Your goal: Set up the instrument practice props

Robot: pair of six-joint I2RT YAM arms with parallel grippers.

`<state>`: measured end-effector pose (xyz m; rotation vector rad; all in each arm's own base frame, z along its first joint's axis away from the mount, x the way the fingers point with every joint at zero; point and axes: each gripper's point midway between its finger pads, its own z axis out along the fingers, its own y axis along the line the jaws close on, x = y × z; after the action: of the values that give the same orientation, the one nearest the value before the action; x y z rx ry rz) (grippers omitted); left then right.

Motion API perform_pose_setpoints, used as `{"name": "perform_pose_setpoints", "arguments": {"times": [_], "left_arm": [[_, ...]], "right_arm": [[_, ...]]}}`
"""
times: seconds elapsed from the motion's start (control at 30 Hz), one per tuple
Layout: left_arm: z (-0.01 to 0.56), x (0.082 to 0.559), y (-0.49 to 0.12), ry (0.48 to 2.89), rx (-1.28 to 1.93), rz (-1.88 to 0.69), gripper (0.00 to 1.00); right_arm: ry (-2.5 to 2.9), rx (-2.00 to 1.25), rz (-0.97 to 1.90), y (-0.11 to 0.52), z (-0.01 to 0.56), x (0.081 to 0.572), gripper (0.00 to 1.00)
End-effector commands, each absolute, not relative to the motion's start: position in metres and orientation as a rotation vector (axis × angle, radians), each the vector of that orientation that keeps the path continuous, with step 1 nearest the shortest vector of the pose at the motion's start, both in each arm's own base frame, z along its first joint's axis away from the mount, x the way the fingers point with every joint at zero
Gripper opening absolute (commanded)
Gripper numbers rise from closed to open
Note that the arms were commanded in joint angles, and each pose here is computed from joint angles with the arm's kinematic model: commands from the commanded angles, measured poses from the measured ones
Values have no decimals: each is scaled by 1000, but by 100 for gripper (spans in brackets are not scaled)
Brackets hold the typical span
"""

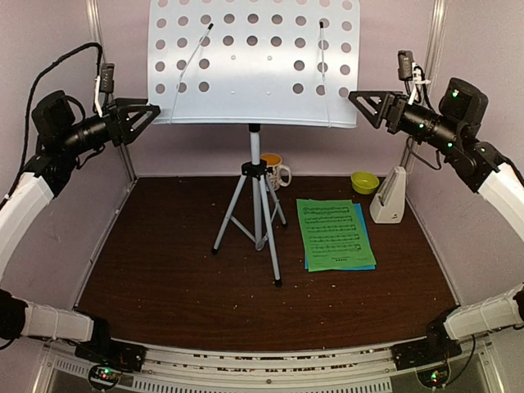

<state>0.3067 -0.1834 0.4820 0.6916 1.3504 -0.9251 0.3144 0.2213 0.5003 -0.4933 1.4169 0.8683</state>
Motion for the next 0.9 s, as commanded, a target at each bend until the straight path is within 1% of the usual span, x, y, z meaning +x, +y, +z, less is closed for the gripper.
{"name": "perform_pose_setpoints", "arguments": {"times": [0.0, 0.07, 0.13, 0.2, 0.3, 0.5, 0.63, 0.8, 0.87], "left_arm": [[493, 299, -163, 1335, 619, -900, 88], [492, 303, -147, 1340, 549, -886, 93], [488, 304, -136, 1339, 495, -890, 95], [480, 309, -125, 1360, 434, -883, 97], [462, 317, -114, 1413, 349, -864, 98], [424, 324, -94, 1475, 184, -814, 98], [394, 329, -87, 1540, 127, -784, 98], [355, 328, -87, 1602, 93, -772, 98], [339, 325, -89, 1643, 96, -747, 98]], "right_arm": [[1332, -419, 802, 196, 539, 292, 87], [1322, -381, 761, 185, 540, 289, 93], [1315, -355, 741, 177, 538, 284, 100], [1325, -350, 734, 174, 531, 281, 100], [1399, -310, 724, 169, 509, 286, 100], [1621, -226, 662, 155, 426, 294, 100], [1871, -157, 586, 151, 349, 313, 100], [2129, -125, 629, 174, 243, 331, 96], [2197, -128, 616, 184, 215, 338, 95]]}}
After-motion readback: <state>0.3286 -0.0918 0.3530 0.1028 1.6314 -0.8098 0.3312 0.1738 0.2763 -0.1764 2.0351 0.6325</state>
